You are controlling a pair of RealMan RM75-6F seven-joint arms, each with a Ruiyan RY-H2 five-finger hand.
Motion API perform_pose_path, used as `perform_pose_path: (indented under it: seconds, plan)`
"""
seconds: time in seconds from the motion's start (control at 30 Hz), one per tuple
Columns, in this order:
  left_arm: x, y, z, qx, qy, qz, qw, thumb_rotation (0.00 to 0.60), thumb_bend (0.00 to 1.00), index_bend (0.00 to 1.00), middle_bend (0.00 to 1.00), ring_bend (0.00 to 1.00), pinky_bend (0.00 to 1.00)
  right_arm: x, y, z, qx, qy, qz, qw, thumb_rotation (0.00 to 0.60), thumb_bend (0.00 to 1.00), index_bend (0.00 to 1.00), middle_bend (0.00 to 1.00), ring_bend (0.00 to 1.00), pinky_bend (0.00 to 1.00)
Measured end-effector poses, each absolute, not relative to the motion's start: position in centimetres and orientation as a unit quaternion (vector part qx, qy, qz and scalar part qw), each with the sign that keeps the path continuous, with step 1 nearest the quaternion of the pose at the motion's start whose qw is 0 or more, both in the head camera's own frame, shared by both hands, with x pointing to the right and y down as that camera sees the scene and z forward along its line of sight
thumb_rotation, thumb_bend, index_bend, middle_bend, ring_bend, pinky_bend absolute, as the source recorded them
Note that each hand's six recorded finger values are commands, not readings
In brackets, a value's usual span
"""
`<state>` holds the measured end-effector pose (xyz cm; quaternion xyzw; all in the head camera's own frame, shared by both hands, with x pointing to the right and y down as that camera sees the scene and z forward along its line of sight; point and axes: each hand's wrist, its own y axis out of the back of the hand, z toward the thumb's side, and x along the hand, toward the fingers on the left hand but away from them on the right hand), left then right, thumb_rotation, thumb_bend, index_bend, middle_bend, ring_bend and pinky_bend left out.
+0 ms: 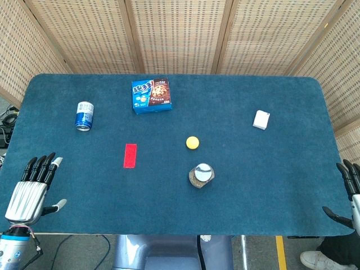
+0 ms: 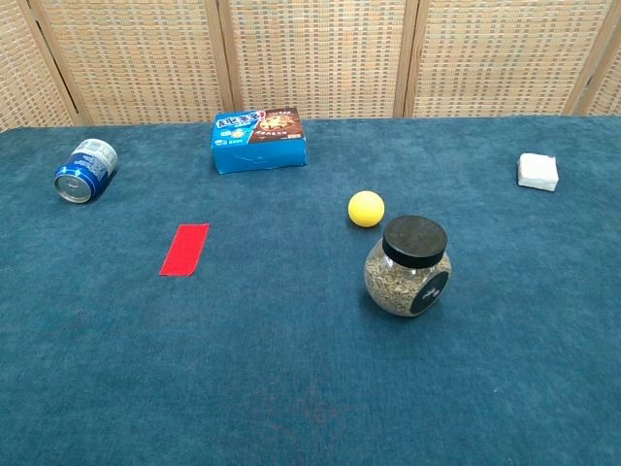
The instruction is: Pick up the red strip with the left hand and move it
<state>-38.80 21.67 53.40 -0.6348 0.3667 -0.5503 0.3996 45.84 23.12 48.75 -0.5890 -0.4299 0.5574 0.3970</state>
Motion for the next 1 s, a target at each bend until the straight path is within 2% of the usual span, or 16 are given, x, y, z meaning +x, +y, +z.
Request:
perform_pose_path:
  seconds: [0.43, 0.67, 0.73, 0.87, 1.0]
  plan:
    - [-38.6, 21.1, 54.4, -0.643, 0.361, -0.551, 0.391, 0.6, 0.0, 0.0, 0.0, 0.0, 0.0, 46.0, 22.9, 48.9, -0.589, -0.432, 0.561, 0.39, 0.6, 0.0, 0.0, 0.0, 0.0, 0.0]
    - [-36.4, 18.7, 58.0, -0.669, 0.326, -0.547, 0.384, 0.6, 0.0, 0.0, 0.0, 0.0, 0.0, 46.5, 22.6, 49.2, -0.584, -0.432, 0.569, 0.384, 0.6, 0.0, 0.0, 0.0, 0.0, 0.0]
    - [-35.0, 17.5, 59.6, -0.681, 0.31, -0.541, 0.385, 0.6, 0.0, 0.02, 0.0, 0.0, 0.0, 46.7, 22.6, 49.5, -0.583, -0.429, 0.576, 0.38, 0.6, 0.0, 0.0, 0.0, 0.0, 0.0]
    - [-32.7, 15.2, 62.6, -0.694, 0.287, -0.533, 0.39, 0.6, 0.01, 0.16, 0.0, 0.0, 0.0, 47.1, 22.3, 50.2, -0.578, -0.425, 0.588, 0.372, 0.6, 0.0, 0.0, 0.0, 0.0, 0.0]
    - [-30.9, 13.3, 65.9, -0.701, 0.274, -0.529, 0.392, 0.6, 0.07, 0.24, 0.0, 0.0, 0.0, 47.4, 22.0, 50.5, -0.572, -0.428, 0.594, 0.371, 0.6, 0.0, 0.0, 0.0, 0.0, 0.0]
